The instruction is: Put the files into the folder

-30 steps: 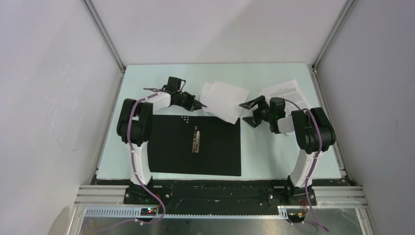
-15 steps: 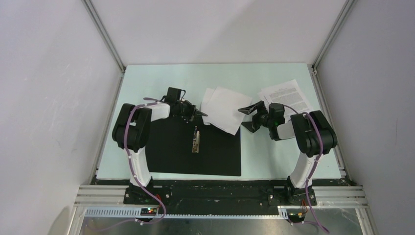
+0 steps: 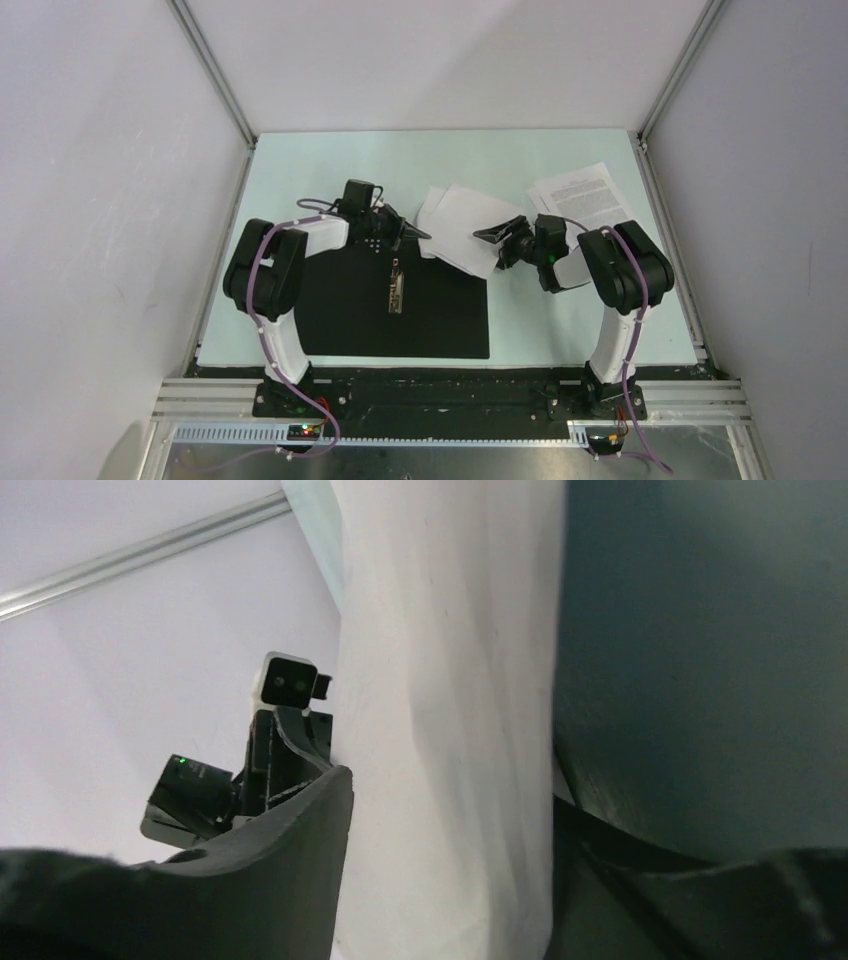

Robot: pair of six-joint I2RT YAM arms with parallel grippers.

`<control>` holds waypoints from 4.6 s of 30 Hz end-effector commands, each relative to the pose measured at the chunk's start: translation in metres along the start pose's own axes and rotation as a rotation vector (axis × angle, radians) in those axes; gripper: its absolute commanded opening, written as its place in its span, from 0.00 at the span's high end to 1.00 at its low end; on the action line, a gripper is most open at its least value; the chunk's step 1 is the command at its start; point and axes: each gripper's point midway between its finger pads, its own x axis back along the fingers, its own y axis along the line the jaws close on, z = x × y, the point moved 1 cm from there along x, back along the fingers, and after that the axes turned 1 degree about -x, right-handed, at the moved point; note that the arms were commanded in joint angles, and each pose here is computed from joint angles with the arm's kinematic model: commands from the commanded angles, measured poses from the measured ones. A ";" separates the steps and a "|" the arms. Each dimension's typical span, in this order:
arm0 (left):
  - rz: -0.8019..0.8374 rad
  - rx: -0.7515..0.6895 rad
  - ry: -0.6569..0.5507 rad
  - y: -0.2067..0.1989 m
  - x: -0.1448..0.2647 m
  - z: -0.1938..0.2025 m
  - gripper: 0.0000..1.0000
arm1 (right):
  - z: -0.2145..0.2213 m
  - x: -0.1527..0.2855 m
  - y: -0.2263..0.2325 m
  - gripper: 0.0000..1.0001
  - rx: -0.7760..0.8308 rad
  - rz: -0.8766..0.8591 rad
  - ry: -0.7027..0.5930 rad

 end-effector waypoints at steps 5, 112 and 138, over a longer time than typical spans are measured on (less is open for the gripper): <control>0.012 -0.177 0.038 -0.002 0.018 0.033 0.75 | -0.005 0.009 0.007 1.00 0.046 -0.001 -0.024; -0.723 -0.471 -0.295 0.196 0.099 0.041 1.00 | 0.108 0.071 -0.056 1.00 0.284 0.272 0.203; -0.708 -0.480 -0.252 0.200 0.092 0.047 1.00 | 0.120 0.062 -0.065 1.00 0.383 0.282 0.089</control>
